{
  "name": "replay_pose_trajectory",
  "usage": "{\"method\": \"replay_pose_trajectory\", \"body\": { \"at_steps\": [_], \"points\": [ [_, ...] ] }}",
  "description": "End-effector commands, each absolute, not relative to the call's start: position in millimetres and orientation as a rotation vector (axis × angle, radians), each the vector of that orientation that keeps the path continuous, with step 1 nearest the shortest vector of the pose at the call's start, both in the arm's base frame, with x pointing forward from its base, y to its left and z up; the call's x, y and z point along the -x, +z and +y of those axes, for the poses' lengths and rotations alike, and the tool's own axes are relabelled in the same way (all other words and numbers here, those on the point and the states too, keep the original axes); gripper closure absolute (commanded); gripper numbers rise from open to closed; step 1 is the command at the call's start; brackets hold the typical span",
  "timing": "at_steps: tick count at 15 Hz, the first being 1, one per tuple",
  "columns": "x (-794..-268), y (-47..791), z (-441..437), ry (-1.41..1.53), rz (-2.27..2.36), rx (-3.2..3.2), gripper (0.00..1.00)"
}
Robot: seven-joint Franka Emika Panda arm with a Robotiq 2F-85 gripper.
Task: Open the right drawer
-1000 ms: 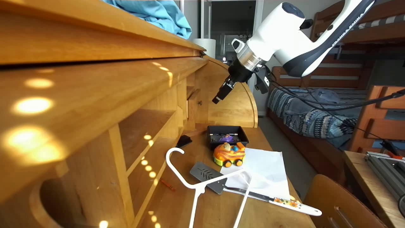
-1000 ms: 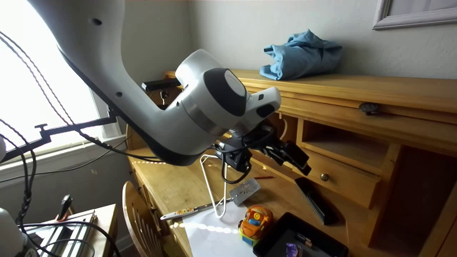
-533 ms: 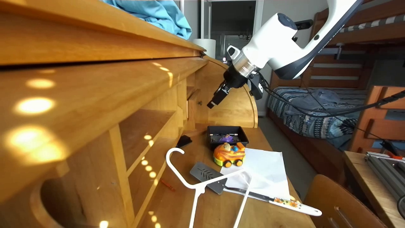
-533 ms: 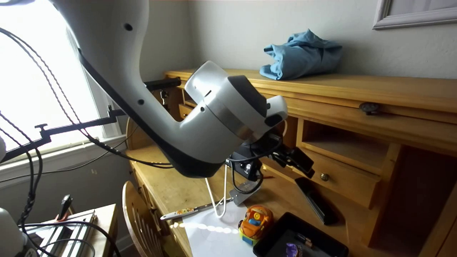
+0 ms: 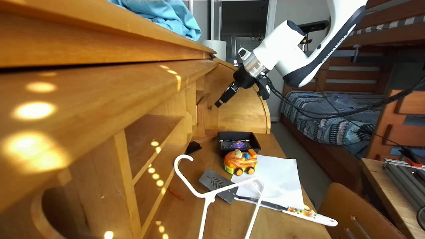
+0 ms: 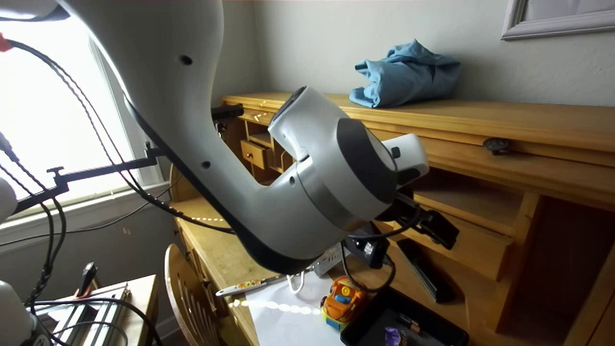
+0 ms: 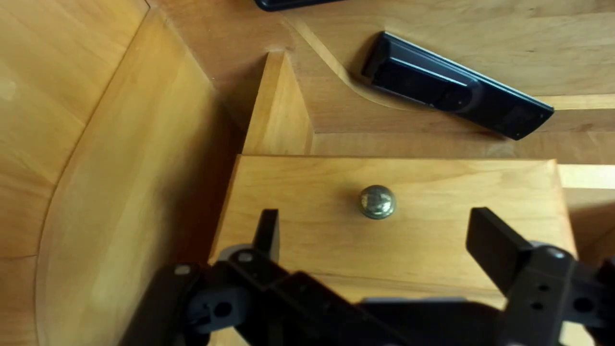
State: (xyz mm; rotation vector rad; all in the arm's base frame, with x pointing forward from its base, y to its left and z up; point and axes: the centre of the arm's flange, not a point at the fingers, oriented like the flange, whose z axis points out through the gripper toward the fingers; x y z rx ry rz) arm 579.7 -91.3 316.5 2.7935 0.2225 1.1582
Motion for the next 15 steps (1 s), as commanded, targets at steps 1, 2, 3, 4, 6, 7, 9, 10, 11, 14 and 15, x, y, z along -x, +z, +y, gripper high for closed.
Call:
{"method": "replay_pose_trajectory", "body": {
  "at_steps": [1, 2, 3, 4, 6, 7, 9, 10, 11, 14, 15],
  "points": [
    [-575.6, 280.2, -105.6, 1.202, 0.239, -2.82, 0.0],
    [-575.0, 274.6, -107.4, 1.199, 0.251, -2.829, 0.0],
    [-575.7, 269.5, -106.7, 1.193, 0.261, -2.844, 0.0],
    [-575.5, 264.0, -105.9, 1.183, 0.273, -2.856, 0.0],
    [-576.0, 255.6, -102.7, 1.176, 0.297, -2.868, 0.0],
    [-576.9, 252.8, -102.1, 1.173, 0.298, -2.87, 0.0],
    [-578.6, 252.9, -100.5, 1.176, 0.315, -2.862, 0.0],
    [-579.9, 253.0, -100.0, 1.175, 0.326, -2.856, 0.0],
    [-581.7, 253.6, -99.6, 1.177, 0.335, -2.848, 0.0],
    [-586.3, 260.4, -97.4, 1.195, 0.36, -2.814, 0.0],
    [-588.6, 262.5, -96.8, 1.203, 0.366, -2.806, 0.0]
  ]
}}
